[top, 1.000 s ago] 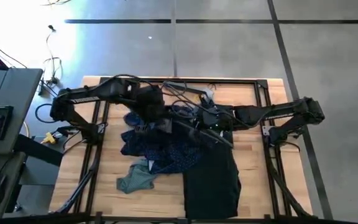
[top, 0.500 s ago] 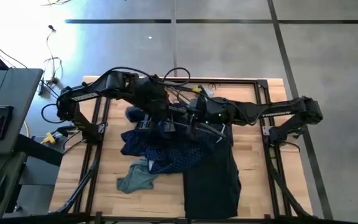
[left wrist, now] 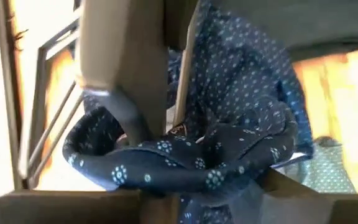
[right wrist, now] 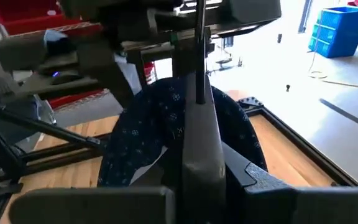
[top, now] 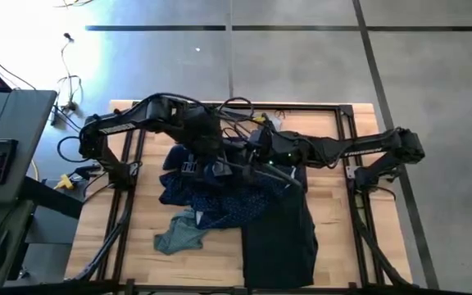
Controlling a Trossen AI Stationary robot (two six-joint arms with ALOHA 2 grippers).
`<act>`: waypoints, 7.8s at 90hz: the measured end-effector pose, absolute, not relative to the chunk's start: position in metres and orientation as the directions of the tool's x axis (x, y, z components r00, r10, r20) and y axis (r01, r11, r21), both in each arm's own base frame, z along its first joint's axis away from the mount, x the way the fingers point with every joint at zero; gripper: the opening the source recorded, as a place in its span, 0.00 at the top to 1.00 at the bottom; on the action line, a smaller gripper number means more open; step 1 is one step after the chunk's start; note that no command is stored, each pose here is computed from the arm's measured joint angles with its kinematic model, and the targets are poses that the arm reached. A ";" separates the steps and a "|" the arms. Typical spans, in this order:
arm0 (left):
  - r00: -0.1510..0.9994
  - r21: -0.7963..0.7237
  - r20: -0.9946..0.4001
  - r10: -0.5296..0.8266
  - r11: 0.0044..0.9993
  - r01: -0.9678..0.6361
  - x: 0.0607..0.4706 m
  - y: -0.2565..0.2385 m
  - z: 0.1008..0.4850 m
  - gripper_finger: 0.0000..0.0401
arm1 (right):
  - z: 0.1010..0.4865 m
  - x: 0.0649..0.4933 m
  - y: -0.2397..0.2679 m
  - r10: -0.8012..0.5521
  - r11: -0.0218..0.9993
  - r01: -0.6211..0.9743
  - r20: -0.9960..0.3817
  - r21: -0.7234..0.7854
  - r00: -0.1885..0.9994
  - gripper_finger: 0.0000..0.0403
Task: Hang clothes
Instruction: Insert the hanger into the blue polo shirt
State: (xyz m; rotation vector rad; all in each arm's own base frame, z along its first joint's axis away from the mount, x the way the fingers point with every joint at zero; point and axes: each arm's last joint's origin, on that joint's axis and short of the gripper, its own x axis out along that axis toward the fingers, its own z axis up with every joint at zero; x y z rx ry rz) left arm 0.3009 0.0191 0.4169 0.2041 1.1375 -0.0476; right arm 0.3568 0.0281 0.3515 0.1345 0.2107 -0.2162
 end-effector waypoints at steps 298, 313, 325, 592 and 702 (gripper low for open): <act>-0.323 0.168 -0.878 -0.354 0.406 -0.899 0.198 0.045 0.217 0.47 | 0.356 0.228 -0.004 0.013 0.995 0.051 -0.628 0.084 0.778 0.93; -0.215 0.127 -0.903 -0.373 0.248 -0.961 0.182 0.037 0.203 0.44 | 0.349 0.227 -0.006 0.077 0.995 -0.027 -0.555 0.098 0.829 0.93; -0.237 0.186 -0.895 -0.379 0.165 -0.969 0.166 0.032 0.186 0.44 | 0.351 0.228 -0.006 0.086 0.996 -0.056 -0.521 0.074 0.849 0.93; 0.595 -0.275 -0.780 0.191 0.750 -0.601 0.300 0.011 0.460 1.00 | 0.328 0.319 -0.041 0.481 0.876 -0.465 -0.166 0.126 0.861 0.93; 0.763 -0.550 -0.644 -0.061 0.730 -0.406 0.315 0.031 0.481 0.83 | 0.310 0.307 -0.053 0.060 0.970 -0.076 0.075 0.233 0.995 0.93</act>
